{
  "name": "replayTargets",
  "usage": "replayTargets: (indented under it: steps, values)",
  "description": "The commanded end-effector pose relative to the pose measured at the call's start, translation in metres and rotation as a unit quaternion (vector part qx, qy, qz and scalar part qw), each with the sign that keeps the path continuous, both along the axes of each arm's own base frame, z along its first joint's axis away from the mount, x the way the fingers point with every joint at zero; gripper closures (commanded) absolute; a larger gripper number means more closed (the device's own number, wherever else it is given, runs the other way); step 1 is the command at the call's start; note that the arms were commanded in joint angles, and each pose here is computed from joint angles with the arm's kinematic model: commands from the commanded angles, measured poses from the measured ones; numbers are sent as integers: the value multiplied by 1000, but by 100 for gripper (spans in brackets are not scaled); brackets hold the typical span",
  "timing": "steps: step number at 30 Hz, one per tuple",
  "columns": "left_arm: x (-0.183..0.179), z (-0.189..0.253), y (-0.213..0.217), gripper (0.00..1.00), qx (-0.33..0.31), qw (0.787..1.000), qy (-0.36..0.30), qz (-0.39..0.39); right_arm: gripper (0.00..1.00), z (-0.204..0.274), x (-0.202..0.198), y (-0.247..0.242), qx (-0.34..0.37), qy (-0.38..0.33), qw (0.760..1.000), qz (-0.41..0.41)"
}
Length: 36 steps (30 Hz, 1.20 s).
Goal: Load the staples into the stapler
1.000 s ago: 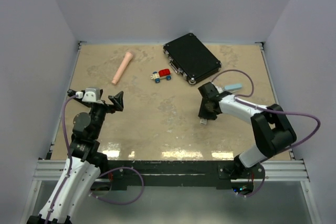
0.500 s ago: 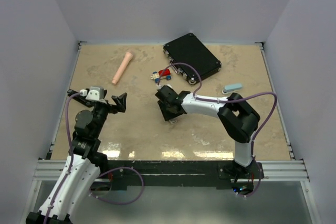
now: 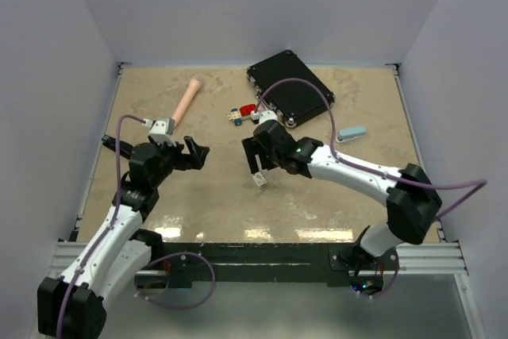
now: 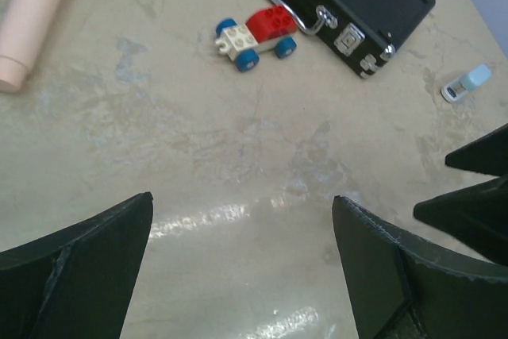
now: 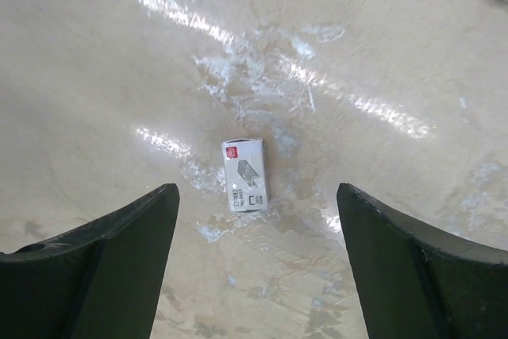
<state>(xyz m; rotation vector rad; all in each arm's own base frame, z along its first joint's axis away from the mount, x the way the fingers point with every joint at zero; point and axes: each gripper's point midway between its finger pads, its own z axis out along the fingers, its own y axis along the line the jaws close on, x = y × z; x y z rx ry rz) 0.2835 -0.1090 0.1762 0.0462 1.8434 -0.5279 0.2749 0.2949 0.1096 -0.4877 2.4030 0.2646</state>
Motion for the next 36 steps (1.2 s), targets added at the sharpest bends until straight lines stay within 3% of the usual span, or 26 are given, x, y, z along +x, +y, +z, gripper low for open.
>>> replayTargets:
  steps: [1, 5, 12, 16, 22, 27, 36]
  values:
    - [-3, -3, -32, 0, -61, 995, 65, -45, 16, 28, 13, -27, 38, -75, 993, -83]
    - [-7, -30, -70, 0, -56, 984, 131, -102, 17, 23, 11, -61, 40, -95, 984, -145]
    - [6, -48, -126, 0, -1, 970, 180, -163, 19, 36, 2, -98, 92, -136, 957, -238]
    - [26, -80, -136, 0, 41, 964, 248, -84, 20, 43, -6, -118, 107, -158, 947, -259]
    - [47, -112, -145, 0, 132, 949, 287, 14, 20, 43, -16, -133, 121, -162, 940, -275]
    - [51, -121, -161, 0, 186, 939, 287, 29, 20, 39, -21, -140, 115, -164, 940, -275]
    - [38, -147, -164, 0, 213, 925, 312, 41, 20, 38, -20, -137, 113, -166, 945, -259]
